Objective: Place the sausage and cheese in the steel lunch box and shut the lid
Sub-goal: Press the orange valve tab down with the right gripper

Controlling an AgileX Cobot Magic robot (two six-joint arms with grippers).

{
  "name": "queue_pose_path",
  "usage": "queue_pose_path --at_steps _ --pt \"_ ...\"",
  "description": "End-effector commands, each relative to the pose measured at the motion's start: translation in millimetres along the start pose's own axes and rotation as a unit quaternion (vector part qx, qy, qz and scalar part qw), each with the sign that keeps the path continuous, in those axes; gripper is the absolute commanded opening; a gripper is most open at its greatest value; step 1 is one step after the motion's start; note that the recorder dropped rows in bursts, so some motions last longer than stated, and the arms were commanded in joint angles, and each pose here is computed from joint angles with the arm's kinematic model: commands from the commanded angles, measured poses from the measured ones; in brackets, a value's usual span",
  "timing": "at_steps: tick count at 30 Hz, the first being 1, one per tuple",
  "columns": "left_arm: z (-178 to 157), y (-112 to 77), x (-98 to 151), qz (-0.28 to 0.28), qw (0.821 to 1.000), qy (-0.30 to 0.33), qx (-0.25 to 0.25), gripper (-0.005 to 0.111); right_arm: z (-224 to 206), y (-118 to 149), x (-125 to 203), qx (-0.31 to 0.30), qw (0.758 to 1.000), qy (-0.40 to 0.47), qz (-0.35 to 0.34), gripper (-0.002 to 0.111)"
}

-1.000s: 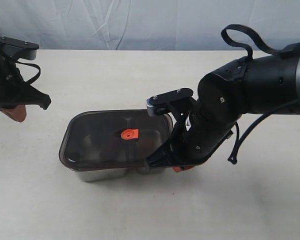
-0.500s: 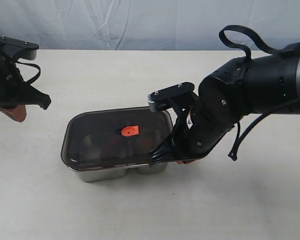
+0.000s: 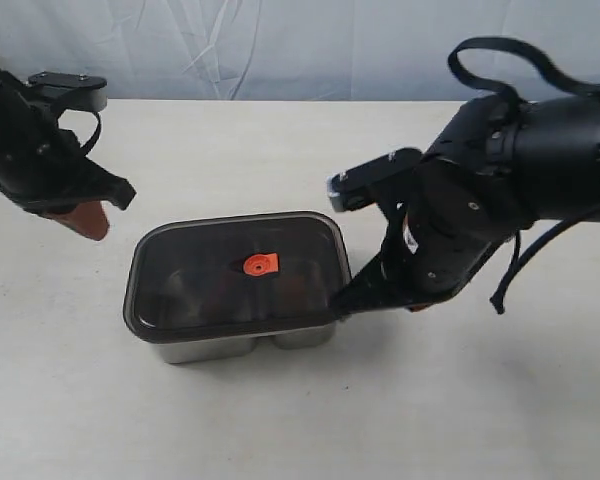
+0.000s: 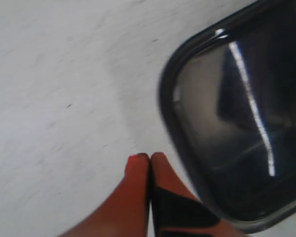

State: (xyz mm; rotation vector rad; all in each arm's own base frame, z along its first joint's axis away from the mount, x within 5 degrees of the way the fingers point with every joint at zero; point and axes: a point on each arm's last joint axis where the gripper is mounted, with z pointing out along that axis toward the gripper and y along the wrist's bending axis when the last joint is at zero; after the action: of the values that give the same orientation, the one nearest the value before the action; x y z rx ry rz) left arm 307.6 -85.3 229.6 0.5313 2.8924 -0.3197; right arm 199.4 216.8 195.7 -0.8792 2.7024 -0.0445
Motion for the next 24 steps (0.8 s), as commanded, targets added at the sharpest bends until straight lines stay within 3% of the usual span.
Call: queue_pose_path --at_steps 1,5,13,24 --pt "-6 -21.0 -9 0.053 0.990 -0.066 0.109 0.000 -33 -8 -9 -0.009 0.994 -0.103 0.032 -0.001" --pt "-7 -25.3 -12 0.069 0.985 -0.085 0.131 0.000 -40 -1 -15 -0.053 0.987 -0.148 0.038 -0.001" --pt "3 -24.4 -7 0.060 0.985 -0.096 0.130 0.000 -7 16 -24 -0.102 0.985 -0.130 0.041 -0.001" --pt "10 -22.6 -3 0.054 0.986 -0.093 0.125 0.000 3 21 -25 -0.111 0.985 -0.124 0.052 -0.001"
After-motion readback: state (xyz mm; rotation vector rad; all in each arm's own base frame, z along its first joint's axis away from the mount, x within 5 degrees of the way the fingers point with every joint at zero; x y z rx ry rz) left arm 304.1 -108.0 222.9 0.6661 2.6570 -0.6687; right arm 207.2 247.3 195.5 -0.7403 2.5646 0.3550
